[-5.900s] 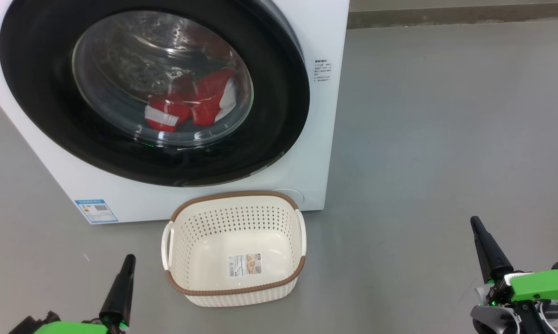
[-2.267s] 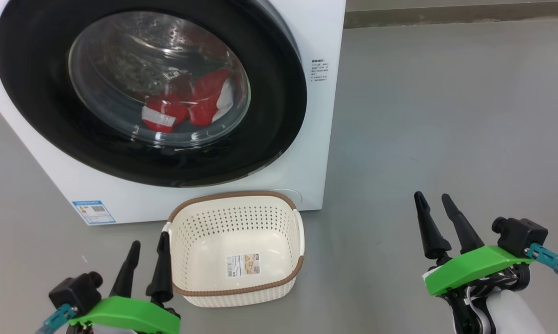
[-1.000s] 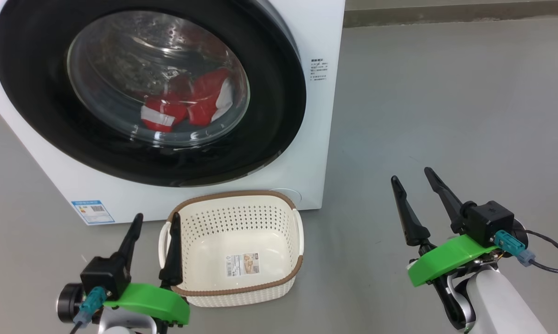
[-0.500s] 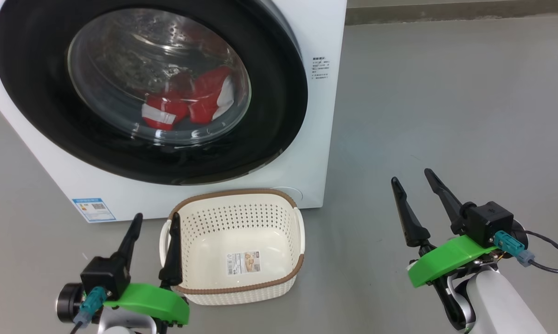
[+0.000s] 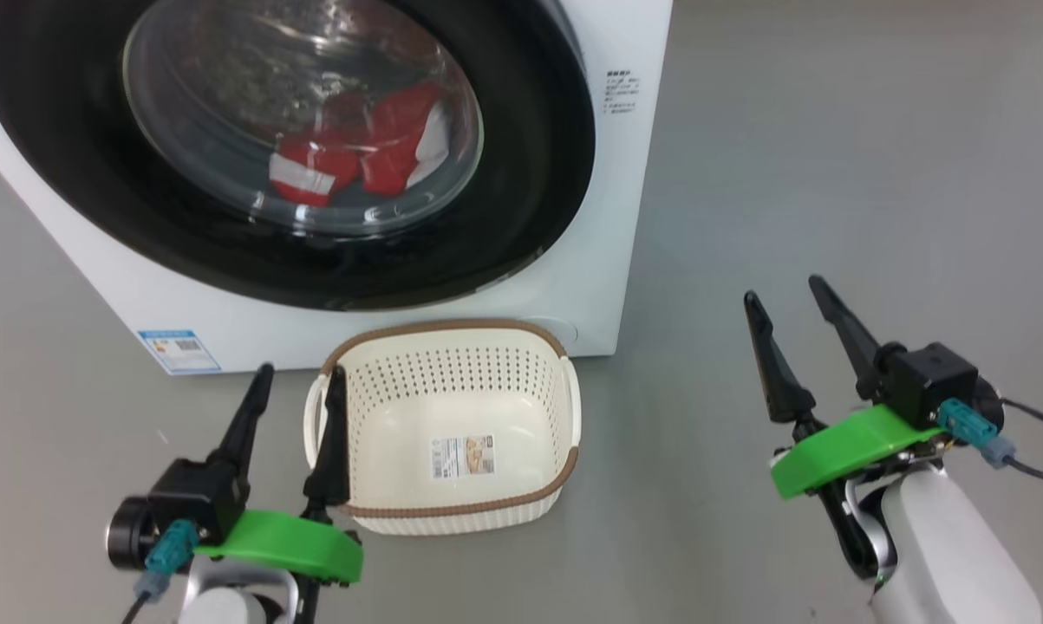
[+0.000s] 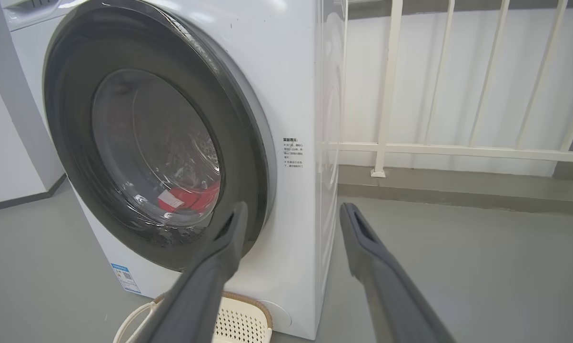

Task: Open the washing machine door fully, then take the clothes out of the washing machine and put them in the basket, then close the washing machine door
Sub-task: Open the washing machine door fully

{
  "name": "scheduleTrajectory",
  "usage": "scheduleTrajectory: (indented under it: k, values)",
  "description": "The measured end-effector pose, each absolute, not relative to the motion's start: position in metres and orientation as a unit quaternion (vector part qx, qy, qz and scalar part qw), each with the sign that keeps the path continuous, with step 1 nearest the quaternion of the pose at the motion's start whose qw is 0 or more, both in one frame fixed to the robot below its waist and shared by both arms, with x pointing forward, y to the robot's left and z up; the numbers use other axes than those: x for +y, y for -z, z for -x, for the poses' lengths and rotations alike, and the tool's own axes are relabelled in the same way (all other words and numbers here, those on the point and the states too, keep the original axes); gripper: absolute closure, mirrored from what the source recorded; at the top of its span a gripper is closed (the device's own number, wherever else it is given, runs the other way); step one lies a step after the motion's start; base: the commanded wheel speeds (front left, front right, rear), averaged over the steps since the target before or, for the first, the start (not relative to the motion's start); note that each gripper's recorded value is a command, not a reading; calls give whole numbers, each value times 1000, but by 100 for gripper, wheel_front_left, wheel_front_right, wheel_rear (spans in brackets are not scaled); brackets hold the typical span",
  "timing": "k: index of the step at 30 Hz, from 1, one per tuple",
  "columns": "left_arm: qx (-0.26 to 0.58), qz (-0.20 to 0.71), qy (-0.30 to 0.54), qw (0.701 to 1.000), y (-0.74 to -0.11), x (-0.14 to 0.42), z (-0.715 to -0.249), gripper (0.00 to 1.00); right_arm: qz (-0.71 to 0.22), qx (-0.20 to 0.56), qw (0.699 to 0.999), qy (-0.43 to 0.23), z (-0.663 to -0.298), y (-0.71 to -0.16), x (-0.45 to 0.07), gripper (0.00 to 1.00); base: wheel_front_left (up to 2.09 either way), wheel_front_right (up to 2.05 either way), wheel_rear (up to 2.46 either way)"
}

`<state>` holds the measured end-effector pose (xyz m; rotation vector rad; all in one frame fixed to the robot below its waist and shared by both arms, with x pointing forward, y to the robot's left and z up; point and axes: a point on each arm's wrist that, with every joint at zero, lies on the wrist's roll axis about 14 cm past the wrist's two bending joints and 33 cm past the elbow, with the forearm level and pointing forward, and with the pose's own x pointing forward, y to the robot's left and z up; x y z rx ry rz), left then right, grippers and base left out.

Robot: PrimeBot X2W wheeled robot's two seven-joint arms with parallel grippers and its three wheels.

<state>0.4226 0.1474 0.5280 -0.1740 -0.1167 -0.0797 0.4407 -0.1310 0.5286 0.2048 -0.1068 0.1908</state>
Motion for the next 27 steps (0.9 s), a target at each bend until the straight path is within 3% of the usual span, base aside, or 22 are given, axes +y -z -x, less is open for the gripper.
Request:
scheduleTrajectory:
  k: [2, 3, 6, 12, 27]
  values:
    - [-64, 87, 41, 993, -532, 147, -425, 0, -100, -55, 989, -96, -445, -530, -130, 0, 0, 0, 0]
    - [-70, 87, 42, 993, -535, 147, -428, 0, -99, -57, 989, -96, -448, -530, -130, 11, 0, 0, 0]
    - [-82, 87, 45, 992, -542, 146, -434, 0, -101, -57, 989, -95, -460, -529, -130, 100, 0, 0, 0]
    - [-96, 87, 43, 991, -546, 147, -443, 0, -121, -55, 987, -86, -489, -526, -132, 100, 0, 0, 0]
    - [-85, 86, 26, 992, -528, 156, -462, 0, -349, -34, 934, -69, -561, -518, -114, 100, 0, 0, 0]
